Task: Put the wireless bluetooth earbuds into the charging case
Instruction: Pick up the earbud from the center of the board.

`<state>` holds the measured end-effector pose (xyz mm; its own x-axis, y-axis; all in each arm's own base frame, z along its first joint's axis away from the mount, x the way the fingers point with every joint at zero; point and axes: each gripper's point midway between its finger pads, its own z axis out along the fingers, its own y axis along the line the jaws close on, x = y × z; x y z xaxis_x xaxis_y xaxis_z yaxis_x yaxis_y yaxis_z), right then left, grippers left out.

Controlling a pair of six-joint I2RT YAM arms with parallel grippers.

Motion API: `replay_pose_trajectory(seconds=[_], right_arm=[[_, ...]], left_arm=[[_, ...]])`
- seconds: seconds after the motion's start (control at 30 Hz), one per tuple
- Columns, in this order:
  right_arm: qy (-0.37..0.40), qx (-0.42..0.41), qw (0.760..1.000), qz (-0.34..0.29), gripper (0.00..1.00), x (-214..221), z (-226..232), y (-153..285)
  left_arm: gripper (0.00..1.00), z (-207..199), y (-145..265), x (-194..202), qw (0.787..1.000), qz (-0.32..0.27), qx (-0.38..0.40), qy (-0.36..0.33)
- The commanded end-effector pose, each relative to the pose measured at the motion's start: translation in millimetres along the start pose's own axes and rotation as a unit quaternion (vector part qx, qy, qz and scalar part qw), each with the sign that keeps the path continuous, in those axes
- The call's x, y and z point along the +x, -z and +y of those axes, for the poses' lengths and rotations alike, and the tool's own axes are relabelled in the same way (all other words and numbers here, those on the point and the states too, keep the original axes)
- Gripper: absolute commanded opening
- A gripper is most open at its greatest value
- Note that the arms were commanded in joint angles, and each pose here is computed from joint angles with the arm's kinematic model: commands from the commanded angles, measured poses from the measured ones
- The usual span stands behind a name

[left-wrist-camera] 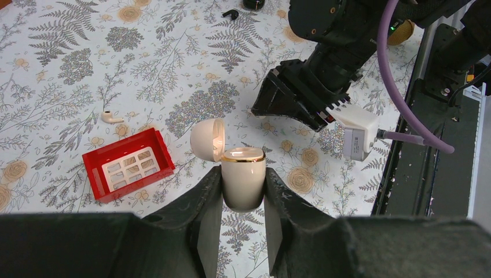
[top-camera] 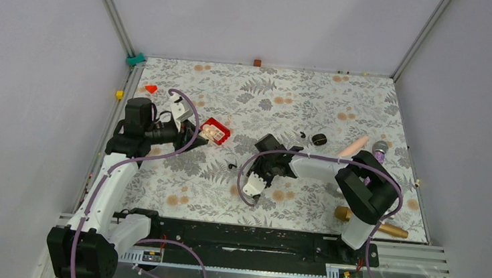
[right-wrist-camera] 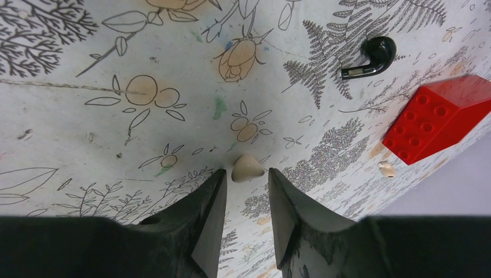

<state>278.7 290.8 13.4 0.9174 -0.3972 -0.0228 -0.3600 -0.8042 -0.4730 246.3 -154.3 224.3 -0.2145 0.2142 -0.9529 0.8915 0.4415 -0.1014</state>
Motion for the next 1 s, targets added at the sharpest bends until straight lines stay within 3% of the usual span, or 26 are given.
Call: replay_pose_trajectory(seconds=[0.0, 0.1, 0.23, 0.33, 0.6, 0.77, 0.97], right_arm=[[0.005, -0.092, 0.996, -0.023, 0.41, -18.2, 48.1, -12.3], [0.011, -0.096, 0.995, -0.018, 0.39, -18.6, 49.0, -13.3], [0.012, -0.102, 0.995, -0.012, 0.26, -18.4, 49.8, -15.4], [-0.002, -0.096, 0.995, -0.014, 0.23, -19.8, 46.0, -14.7], [-0.149, -0.041, 0.986, -0.067, 0.15, -35.5, 6.6, 21.1], [-0.255, 0.020, 0.958, -0.131, 0.15, -41.2, -17.8, 65.0], [-0.376, 0.101, 0.894, -0.221, 0.16, -39.8, -37.7, 126.8]], left_arm=[[0.00, 2.4, 0.1, -8.4, 1.000, -0.012, -0.006, -0.020], [0.00, 2.3, 0.0, -8.3, 1.000, -0.012, -0.005, -0.020], [0.00, 2.8, 0.4, -9.0, 1.000, -0.013, -0.007, -0.021], [0.00, 3.0, 0.0, -8.3, 1.000, -0.012, -0.006, -0.019], [0.00, 3.0, -5.0, -6.0, 1.000, -0.008, 0.006, -0.008], [0.00, 0.2, -21.9, 1.4, 0.999, 0.019, 0.013, -0.023], [0.00, -8.4, -41.9, -0.2, 0.997, 0.038, 0.039, -0.062]])
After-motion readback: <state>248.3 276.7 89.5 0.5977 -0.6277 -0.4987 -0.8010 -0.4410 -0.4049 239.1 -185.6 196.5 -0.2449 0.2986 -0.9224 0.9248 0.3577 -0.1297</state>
